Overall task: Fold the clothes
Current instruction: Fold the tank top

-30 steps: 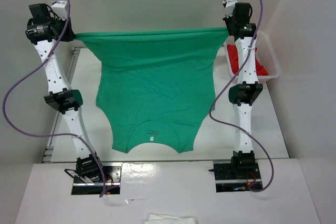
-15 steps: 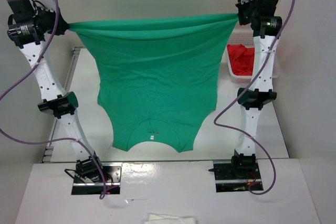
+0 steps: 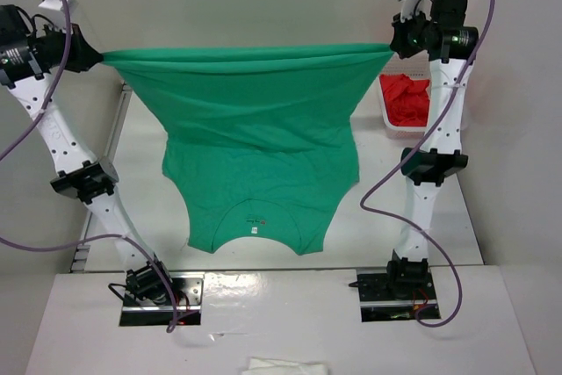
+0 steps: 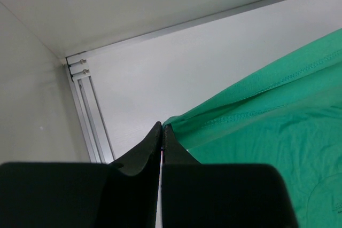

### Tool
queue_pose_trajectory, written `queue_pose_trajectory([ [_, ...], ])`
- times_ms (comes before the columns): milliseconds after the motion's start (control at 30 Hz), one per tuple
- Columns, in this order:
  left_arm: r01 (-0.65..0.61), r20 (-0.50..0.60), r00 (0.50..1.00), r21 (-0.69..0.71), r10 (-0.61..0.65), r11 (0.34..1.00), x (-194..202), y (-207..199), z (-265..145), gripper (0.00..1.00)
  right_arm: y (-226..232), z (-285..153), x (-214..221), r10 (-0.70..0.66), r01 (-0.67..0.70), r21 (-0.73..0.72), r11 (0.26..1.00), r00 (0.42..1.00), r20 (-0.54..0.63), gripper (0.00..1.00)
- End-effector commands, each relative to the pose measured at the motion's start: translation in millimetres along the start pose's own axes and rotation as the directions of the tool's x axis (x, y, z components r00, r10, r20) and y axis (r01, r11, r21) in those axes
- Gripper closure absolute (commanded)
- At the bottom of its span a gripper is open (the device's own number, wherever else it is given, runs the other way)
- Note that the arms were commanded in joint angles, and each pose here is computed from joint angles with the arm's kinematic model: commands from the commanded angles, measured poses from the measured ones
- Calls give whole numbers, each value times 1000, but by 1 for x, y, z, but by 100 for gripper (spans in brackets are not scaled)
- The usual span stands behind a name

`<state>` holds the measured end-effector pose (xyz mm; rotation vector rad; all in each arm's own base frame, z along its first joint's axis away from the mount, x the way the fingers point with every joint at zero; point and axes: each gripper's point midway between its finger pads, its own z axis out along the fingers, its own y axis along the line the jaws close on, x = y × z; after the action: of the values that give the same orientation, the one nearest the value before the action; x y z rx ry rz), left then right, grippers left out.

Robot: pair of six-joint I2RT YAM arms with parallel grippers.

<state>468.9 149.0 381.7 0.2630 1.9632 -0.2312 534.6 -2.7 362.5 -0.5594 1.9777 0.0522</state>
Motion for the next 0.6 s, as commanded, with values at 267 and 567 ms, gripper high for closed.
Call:
queue_pose_trajectory([
  [267,-69,-66,995,115,76,991,21,-31,-24,100,33,-53,10,-11,4,-120,993,998,-59,100],
  [567,-64,-132,988,114,79,991,45,-36,-33,100,37,-61,41,-24,15,-79,997,993,-117,100],
])
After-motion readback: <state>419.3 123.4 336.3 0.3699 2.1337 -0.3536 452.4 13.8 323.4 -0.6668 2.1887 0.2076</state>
